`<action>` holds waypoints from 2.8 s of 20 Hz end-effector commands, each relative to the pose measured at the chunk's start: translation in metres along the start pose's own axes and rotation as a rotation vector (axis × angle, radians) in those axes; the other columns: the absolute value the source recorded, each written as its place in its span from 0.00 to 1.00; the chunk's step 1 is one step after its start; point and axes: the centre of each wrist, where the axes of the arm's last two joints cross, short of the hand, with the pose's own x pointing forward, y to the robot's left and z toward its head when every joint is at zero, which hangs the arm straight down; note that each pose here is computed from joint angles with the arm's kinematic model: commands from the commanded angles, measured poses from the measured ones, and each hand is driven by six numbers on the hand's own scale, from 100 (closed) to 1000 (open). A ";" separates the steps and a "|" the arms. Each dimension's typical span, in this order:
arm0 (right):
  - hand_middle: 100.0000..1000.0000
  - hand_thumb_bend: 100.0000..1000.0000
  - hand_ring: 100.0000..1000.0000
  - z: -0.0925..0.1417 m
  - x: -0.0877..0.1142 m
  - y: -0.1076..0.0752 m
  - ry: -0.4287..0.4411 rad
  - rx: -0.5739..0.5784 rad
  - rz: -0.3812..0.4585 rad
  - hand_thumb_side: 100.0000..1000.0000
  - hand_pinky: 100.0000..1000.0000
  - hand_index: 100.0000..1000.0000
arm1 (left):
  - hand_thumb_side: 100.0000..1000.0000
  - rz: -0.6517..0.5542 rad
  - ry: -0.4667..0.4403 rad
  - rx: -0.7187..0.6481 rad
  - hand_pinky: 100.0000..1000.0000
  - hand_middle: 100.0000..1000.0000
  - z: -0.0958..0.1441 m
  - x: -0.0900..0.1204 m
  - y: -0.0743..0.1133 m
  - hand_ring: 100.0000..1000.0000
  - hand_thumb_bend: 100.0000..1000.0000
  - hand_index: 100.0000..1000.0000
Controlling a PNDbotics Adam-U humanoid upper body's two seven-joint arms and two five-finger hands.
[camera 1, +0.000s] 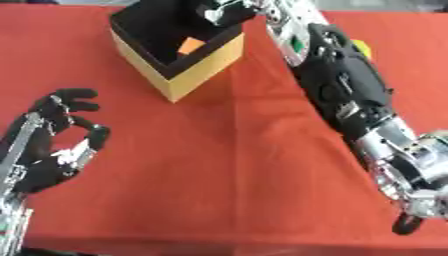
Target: Pick up objects on the table and place them in the box.
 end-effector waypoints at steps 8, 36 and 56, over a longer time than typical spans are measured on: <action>0.88 0.37 0.81 0.083 -0.077 -0.041 0.066 0.132 0.051 0.29 0.77 0.95 | 0.44 -0.039 0.010 0.042 0.58 0.74 0.005 0.000 0.011 0.73 0.43 0.80; 0.81 0.31 0.79 0.139 -0.133 0.033 0.446 0.293 -0.191 0.29 0.75 0.88 | 0.43 -0.033 0.006 0.042 0.58 0.74 0.004 0.001 0.011 0.73 0.41 0.80; 0.39 0.00 0.57 0.108 -0.106 0.028 0.318 0.022 -0.068 0.00 0.63 0.39 | 0.43 -0.031 0.005 0.042 0.58 0.74 0.004 0.001 0.010 0.73 0.39 0.80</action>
